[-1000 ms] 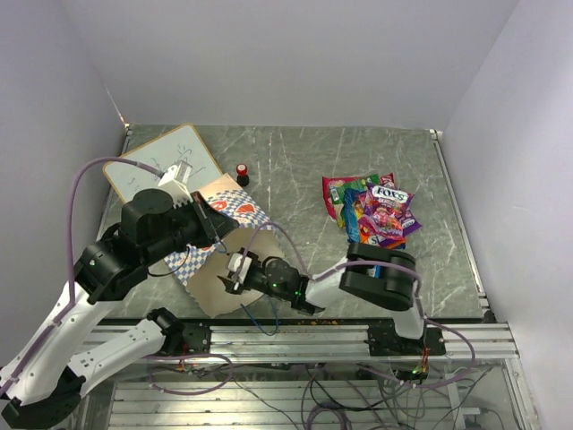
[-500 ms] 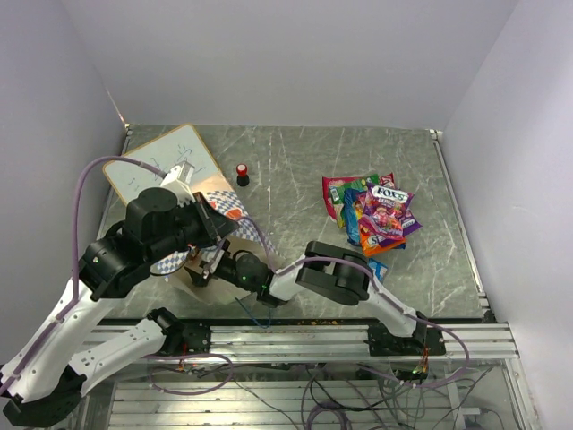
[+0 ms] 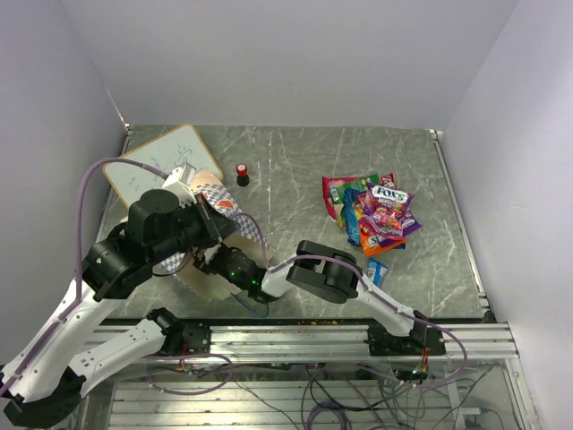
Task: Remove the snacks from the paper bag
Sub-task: Take out the snack from the paper bag.
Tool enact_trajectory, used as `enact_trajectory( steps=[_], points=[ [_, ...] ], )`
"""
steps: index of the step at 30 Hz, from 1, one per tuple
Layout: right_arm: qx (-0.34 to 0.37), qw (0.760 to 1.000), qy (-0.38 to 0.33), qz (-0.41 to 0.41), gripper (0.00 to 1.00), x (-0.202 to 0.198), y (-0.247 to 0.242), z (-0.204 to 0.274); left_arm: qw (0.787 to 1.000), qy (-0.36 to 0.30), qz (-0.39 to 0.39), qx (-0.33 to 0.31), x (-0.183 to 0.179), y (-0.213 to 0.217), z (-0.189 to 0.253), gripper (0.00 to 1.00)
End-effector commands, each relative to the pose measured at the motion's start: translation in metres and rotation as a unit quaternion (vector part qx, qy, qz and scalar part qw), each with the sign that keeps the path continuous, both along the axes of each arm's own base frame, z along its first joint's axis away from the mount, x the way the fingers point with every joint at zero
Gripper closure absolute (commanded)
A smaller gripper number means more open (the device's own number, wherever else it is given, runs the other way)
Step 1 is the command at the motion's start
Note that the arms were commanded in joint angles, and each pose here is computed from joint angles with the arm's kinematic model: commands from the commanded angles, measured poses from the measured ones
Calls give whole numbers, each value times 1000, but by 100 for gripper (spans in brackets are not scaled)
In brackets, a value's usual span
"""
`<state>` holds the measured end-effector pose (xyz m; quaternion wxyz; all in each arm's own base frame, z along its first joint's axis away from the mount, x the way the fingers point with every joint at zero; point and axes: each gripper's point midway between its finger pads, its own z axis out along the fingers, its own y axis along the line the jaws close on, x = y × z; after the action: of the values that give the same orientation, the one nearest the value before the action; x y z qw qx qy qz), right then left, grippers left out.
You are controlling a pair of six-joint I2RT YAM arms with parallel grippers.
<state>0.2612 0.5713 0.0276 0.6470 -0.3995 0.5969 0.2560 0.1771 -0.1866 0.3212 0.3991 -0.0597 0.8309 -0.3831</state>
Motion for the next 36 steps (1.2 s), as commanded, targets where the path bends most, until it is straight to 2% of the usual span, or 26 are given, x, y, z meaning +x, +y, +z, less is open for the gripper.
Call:
enact_trajectory(
  steps=[1, 7, 13, 18, 25, 31, 33, 36],
  points=[
    [-45, 998, 16, -49, 58, 14, -19, -32, 1000, -1, 14, -12, -3, 7, 1, 93],
    [-32, 995, 1, -97, 61, 21, -57, 0, 998, 19, 65, -8, -17, 36, -10, 93],
    [-34, 998, -37, -27, 57, -6, -96, 38, 998, 7, 51, -25, -14, 27, -4, 93],
    [-41, 995, -62, 65, 47, -45, -116, 66, 1000, -10, 26, -2, 0, 12, 7, 93],
    [-35, 978, -103, 175, 34, -91, -118, 97, 999, -42, 12, 2, 18, -2, 22, 93],
    [-4, 972, -112, 209, 22, -97, -93, 107, 998, -57, 2, -19, 18, -9, 38, 93],
    [22, 972, -111, 206, 12, -93, -77, 114, 997, -63, -19, -27, 16, -16, 45, 93],
    [43, 972, -112, 203, 7, -87, -57, 115, 996, -59, -57, -36, 11, -29, 53, 93]
  ],
)
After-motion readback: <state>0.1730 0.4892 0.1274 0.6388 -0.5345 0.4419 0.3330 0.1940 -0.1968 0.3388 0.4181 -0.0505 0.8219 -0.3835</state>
